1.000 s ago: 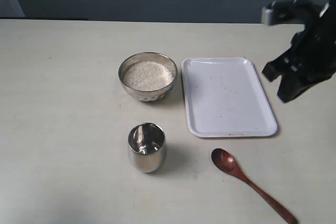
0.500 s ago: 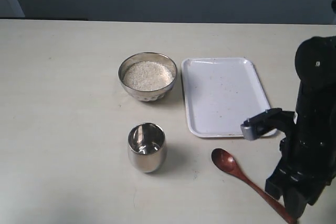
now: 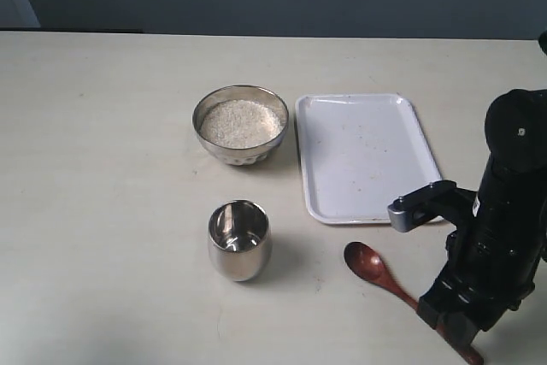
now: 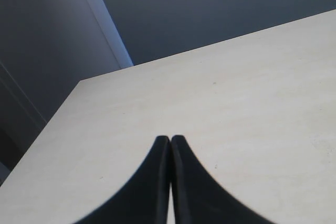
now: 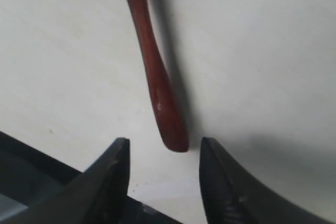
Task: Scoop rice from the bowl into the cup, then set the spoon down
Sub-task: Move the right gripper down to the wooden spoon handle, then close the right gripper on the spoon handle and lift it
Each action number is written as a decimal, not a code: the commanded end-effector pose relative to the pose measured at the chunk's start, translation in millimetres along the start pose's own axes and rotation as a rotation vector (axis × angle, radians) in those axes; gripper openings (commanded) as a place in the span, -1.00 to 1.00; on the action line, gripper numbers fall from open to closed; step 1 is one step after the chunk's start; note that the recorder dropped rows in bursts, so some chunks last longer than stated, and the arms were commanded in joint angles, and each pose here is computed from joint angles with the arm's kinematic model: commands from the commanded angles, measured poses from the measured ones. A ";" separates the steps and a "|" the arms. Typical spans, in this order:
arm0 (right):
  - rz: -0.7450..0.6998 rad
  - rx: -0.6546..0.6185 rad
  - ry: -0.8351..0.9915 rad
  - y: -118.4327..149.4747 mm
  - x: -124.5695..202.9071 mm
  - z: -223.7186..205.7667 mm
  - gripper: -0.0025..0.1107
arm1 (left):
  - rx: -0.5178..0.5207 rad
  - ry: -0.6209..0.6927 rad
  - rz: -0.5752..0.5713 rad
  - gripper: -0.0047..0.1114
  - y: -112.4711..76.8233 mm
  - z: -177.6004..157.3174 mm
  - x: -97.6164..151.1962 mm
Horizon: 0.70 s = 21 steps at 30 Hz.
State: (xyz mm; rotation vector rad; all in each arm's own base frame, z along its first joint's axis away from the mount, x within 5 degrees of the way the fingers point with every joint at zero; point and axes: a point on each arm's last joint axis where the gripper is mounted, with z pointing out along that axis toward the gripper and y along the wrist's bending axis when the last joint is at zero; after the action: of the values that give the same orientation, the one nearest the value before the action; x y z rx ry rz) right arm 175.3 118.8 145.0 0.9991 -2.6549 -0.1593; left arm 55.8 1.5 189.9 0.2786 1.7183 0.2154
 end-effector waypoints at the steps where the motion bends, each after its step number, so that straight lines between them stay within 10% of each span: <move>1: 0.000 0.001 0.002 -0.7 -2.8 4.8 -0.22 | -0.001 -0.014 -0.006 -0.91 0.3 -0.6 -1.6; 21: 0.024 -0.016 0.021 -3.4 -9.2 20.1 -0.22 | -0.001 -0.014 -0.006 -0.91 0.3 -0.6 -1.6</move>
State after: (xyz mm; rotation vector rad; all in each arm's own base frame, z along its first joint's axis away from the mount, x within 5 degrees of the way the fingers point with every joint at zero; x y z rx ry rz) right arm 178.6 122.0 124.5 0.9519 -2.6463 -0.1639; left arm 55.8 1.5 189.9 0.2786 1.7183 0.2154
